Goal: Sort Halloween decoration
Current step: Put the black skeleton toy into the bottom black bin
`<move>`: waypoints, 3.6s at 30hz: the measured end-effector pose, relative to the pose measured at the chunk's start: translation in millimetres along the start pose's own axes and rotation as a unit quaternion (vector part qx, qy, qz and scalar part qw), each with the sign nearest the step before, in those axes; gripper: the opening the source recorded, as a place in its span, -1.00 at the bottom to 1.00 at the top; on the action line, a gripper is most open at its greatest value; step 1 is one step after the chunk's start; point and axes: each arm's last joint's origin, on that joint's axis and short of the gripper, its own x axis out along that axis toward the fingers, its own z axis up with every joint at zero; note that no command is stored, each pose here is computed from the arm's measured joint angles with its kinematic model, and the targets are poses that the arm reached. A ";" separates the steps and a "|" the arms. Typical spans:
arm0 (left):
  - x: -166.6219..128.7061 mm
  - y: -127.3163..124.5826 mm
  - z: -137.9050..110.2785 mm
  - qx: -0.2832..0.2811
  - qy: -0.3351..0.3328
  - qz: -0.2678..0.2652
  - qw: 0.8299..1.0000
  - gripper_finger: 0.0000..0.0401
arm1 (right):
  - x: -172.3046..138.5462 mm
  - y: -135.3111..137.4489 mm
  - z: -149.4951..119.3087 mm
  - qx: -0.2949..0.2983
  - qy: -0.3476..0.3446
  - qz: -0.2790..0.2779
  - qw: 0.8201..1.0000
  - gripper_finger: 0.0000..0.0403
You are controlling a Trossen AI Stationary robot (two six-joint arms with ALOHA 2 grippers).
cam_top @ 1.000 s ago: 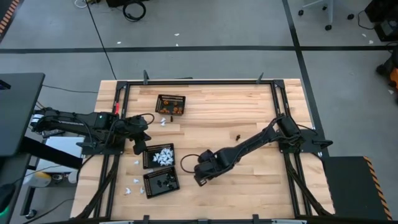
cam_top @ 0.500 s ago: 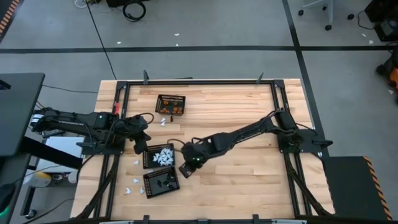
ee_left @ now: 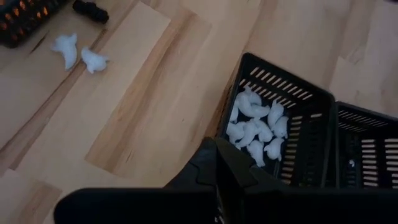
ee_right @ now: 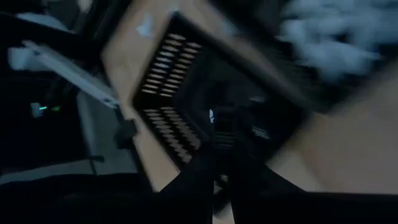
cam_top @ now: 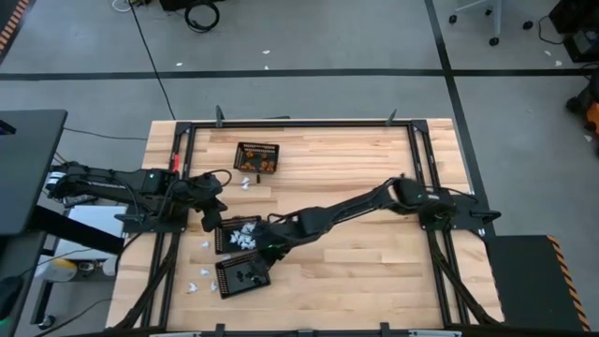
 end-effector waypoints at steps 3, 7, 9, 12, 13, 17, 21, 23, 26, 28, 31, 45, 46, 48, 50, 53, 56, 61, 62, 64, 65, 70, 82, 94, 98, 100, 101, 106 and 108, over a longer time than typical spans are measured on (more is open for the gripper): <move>-0.1 0.4 -0.7 -0.006 0.003 0.002 1.000 -0.98 | 15.7 9.4 2.0 -0.015 0.018 0.004 1.000 -0.85; -0.1 0.7 -1.5 -0.024 0.008 0.003 1.000 -0.98 | 32.8 13.5 3.3 -0.030 0.028 0.009 0.999 -0.75; -0.1 1.0 -2.4 -0.032 0.014 0.002 0.999 -0.98 | 35.2 14.8 4.0 -0.033 0.031 0.016 0.999 -0.64; 0.0 0.9 -2.8 -0.041 0.018 0.000 0.999 -0.98 | 34.4 15.3 4.5 -0.042 0.030 0.016 0.999 -0.42; -0.1 0.9 -2.7 -0.042 0.017 0.000 0.999 -0.98 | 34.2 14.2 4.2 -0.043 0.030 0.009 0.999 -0.35; -0.1 0.9 -2.8 -0.049 0.018 0.001 0.999 -0.98 | 32.6 8.2 5.2 -0.036 0.040 -0.013 0.998 -0.11; -0.1 0.8 -3.1 -0.062 0.021 -0.002 0.998 -0.98 | 16.3 2.5 2.6 -0.044 0.064 -0.073 0.994 0.00; -0.1 0.9 -3.3 -0.067 0.022 -0.002 0.998 -0.98 | 1.7 0.5 0.3 -0.058 0.057 -0.129 0.988 0.01; -0.1 0.8 -3.2 -0.068 0.022 -0.002 0.997 -0.98 | -26.3 3.2 0.0 -0.085 0.056 -0.175 0.979 0.01; -0.1 0.5 -2.6 -0.068 0.019 -0.004 0.998 -0.98 | -41.0 -0.3 2.1 -0.097 0.059 -0.208 0.972 0.00; -0.1 0.5 -2.6 -0.068 0.019 -0.004 0.997 -0.98 | -48.1 -16.5 7.2 -0.101 0.082 -0.241 0.962 -0.02; -0.1 1.1 -2.1 -0.099 0.010 0.007 0.995 -0.98 | -110.7 -135.3 -22.6 0.038 0.138 -0.343 0.929 -0.08; -0.1 1.1 -1.9 -0.099 0.007 0.009 0.995 -0.98 | -118.2 -146.0 -27.6 0.063 0.136 -0.348 0.925 -0.07; -0.1 1.2 -0.8 -0.105 -0.003 0.014 0.994 -0.98 | -133.4 -166.3 -37.5 0.114 0.127 -0.359 0.917 -0.04; -0.1 1.0 0.8 -0.110 -0.016 0.018 0.994 -0.98 | -149.7 -182.1 -45.8 0.160 0.113 -0.366 0.910 0.00; -0.2 -0.6 3.8 -0.114 -0.032 0.010 0.993 -0.98 | -165.9 -204.5 -57.8 0.215 0.094 -0.380 0.895 0.08; -0.2 -1.7 5.5 -0.115 -0.041 0.004 0.993 -0.98 | -174.2 -221.6 -64.9 0.259 0.072 -0.374 0.888 0.16; -0.2 -1.5 5.3 -0.114 -0.040 0.005 0.993 -0.98 | -167.1 -239.3 -66.1 0.302 0.034 -0.334 0.892 0.20; -0.2 -1.6 5.3 -0.114 -0.040 0.005 0.993 -0.98 | -164.8 -241.3 -66.0 0.308 0.027 -0.329 0.892 0.20; -0.2 -1.6 5.3 -0.114 -0.040 0.005 0.993 -0.98 | -159.6 -244.5 -64.3 0.316 0.015 -0.328 0.890 0.19; -0.2 -1.5 5.2 -0.114 -0.040 0.005 0.993 -0.98 | -157.5 -245.2 -63.2 0.317 0.009 -0.328 0.890 0.19; -0.2 -1.5 5.2 -0.112 -0.040 0.006 0.993 -0.98 | -150.2 -248.3 -62.7 0.326 -0.004 -0.339 0.882 0.16; -0.1 0.3 2.5 -0.107 -0.027 0.016 0.994 -0.98 | -133.8 -238.2 -75.9 0.300 -0.004 -0.357 0.885 -0.19; -0.1 0.5 2.2 -0.107 -0.025 0.018 0.994 -0.98 | -130.9 -235.2 -76.0 0.225 0.010 -0.346 0.911 -0.84; -0.1 0.5 2.2 -0.107 -0.025 0.018 0.994 -0.98 | -130.7 -234.9 -76.0 0.208 0.023 -0.341 0.916 -0.85; -0.1 0.5 2.2 -0.107 -0.025 0.018 0.994 -0.98 | -130.9 -233.0 -74.6 0.200 0.028 -0.341 0.918 -0.83; -0.1 0.5 2.2 -0.107 -0.025 0.018 0.994 -0.98 | -130.9 -231.8 -73.6 0.194 0.031 -0.340 0.920 -0.83; -0.1 0.5 2.2 -0.107 -0.025 0.018 0.994 -0.98 | -128.3 -214.5 -61.1 0.158 0.044 -0.271 0.949 -0.83; -0.1 0.5 2.2 -0.105 -0.025 0.018 0.994 -0.98 | -126.1 -208.5 -57.5 0.142 0.047 -0.238 0.960 -0.83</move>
